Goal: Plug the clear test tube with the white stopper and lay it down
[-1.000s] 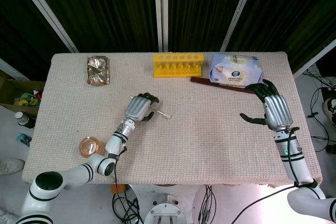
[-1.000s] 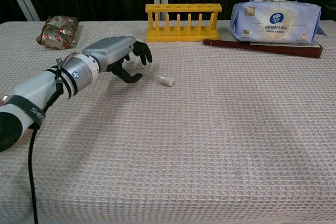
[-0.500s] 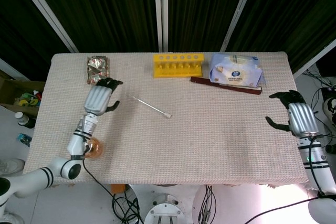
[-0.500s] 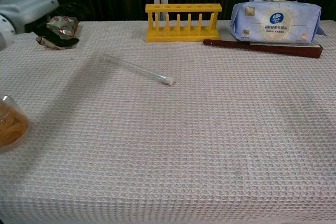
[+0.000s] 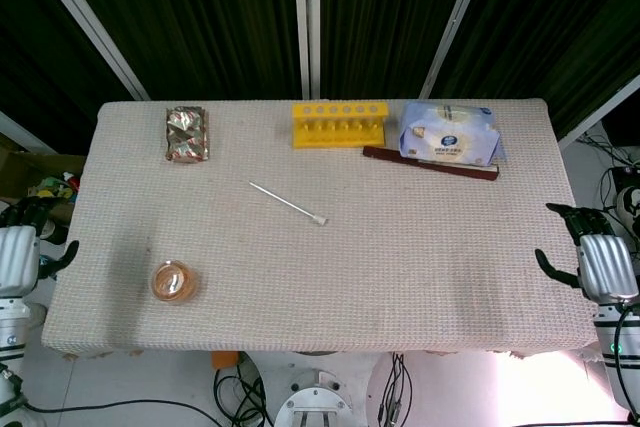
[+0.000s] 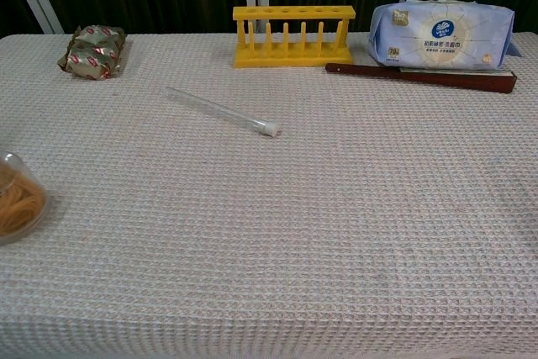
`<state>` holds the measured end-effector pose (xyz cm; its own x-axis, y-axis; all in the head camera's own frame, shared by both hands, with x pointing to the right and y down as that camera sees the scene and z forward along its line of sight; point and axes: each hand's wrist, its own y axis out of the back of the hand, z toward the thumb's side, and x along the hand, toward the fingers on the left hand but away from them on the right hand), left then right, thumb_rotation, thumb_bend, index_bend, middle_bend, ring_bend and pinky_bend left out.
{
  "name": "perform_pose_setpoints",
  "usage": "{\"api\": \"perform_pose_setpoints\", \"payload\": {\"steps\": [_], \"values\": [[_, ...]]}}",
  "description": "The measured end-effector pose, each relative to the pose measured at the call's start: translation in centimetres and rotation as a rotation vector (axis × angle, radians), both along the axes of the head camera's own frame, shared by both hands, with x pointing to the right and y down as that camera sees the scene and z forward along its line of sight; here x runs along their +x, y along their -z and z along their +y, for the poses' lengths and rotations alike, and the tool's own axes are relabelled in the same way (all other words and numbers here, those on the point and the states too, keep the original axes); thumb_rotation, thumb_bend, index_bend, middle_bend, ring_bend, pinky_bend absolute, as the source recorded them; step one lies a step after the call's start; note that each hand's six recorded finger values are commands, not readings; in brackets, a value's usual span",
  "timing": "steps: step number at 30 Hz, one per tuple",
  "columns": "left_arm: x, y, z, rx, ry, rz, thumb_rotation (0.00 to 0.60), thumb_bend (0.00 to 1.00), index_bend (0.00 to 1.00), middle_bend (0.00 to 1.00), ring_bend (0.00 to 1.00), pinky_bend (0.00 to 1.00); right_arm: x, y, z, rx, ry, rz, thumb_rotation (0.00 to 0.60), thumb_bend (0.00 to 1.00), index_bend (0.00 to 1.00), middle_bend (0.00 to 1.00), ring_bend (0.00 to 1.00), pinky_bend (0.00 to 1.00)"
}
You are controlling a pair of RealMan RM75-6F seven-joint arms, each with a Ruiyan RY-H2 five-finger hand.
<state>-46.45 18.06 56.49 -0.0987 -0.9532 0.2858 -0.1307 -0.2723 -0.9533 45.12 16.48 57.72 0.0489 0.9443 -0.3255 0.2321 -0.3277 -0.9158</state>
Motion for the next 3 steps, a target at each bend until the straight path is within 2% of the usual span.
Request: {"api": "perform_pose_setpoints", "payload": {"steps": [3], "values": [[0.2,0.9,2.6,-0.019,0.011,0.018,0.600,0.27,0.26,0.26,0.17,0.21,-0.4,-0.2,0.8,-0.018,0.018,-0.003,0.600,0.30,0.20,0.24,0.16,0.19]]}}
